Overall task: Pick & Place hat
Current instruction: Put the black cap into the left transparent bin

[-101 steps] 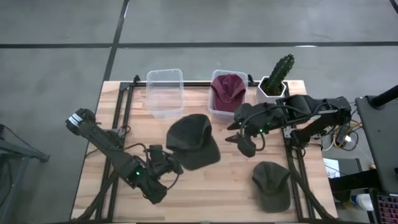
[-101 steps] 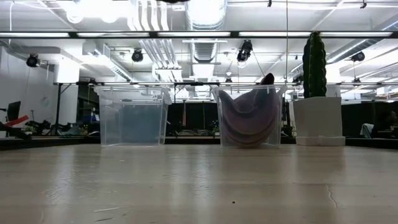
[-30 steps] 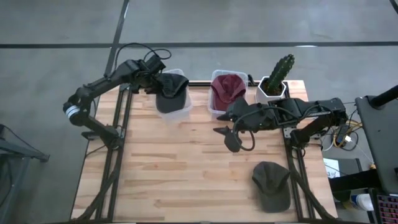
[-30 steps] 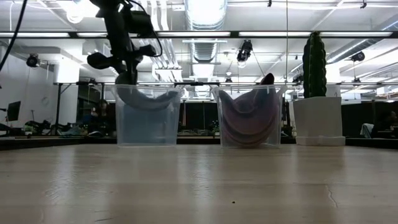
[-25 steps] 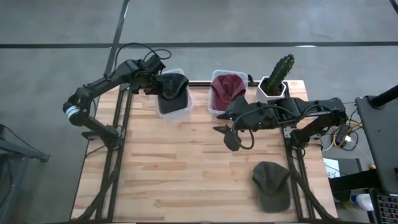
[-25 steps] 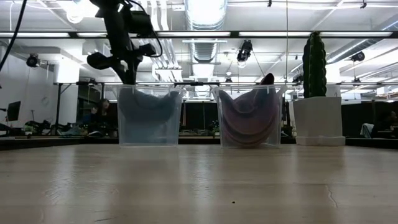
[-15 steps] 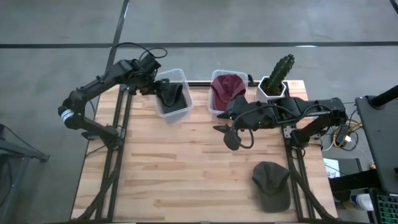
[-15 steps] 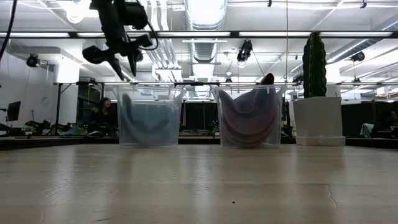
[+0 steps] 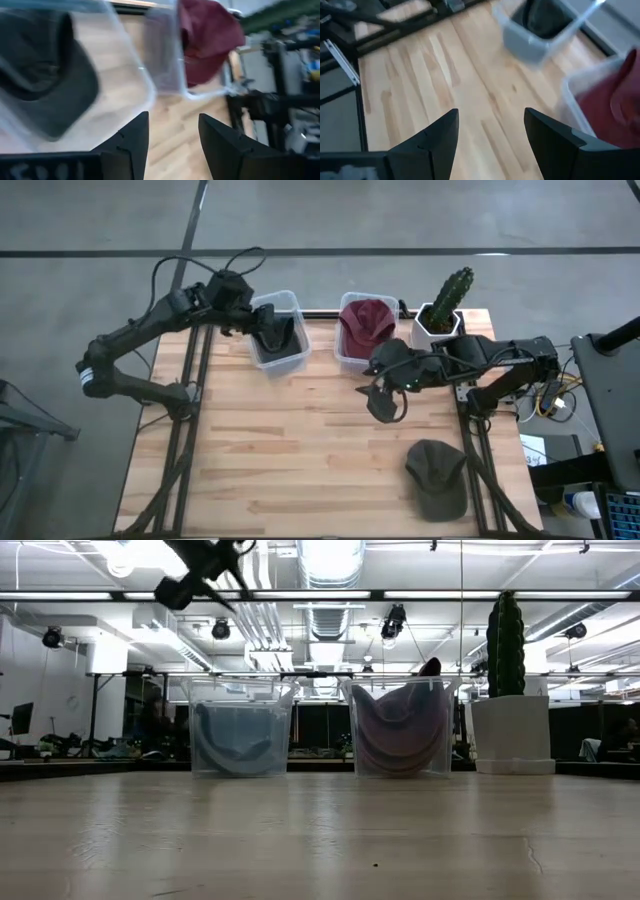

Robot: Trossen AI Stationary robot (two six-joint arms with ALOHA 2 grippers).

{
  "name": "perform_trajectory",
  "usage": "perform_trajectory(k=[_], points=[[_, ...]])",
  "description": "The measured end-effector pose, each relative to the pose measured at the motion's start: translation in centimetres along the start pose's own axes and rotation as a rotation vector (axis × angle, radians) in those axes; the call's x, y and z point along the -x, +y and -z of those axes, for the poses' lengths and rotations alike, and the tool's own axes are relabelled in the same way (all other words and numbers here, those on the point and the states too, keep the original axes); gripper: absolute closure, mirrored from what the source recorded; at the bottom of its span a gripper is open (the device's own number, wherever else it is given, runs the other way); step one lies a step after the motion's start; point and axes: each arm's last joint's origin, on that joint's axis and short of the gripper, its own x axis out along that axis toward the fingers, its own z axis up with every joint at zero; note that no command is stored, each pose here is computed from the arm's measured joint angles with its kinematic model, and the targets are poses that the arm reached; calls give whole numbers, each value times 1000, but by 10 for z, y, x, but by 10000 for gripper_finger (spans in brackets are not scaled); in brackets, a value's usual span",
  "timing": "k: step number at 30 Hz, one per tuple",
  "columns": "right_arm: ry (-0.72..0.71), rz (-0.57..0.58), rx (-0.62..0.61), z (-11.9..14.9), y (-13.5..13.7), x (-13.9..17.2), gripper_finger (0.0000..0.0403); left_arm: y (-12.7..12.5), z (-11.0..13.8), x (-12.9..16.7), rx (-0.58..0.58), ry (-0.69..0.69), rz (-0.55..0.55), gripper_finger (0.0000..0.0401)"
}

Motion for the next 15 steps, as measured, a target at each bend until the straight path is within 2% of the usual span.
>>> perform_trajectory(k=[5,13,15], points=[[117,37,-53,12,-4,2,184,-14,14,5,-59,-22,56,238],[326,126,-262,32,-8,4,184,-30,29,5,-99,-11,137,238],[395,149,-276,41,-7,5,184,-34,31,4,-100,-26,158,238]])
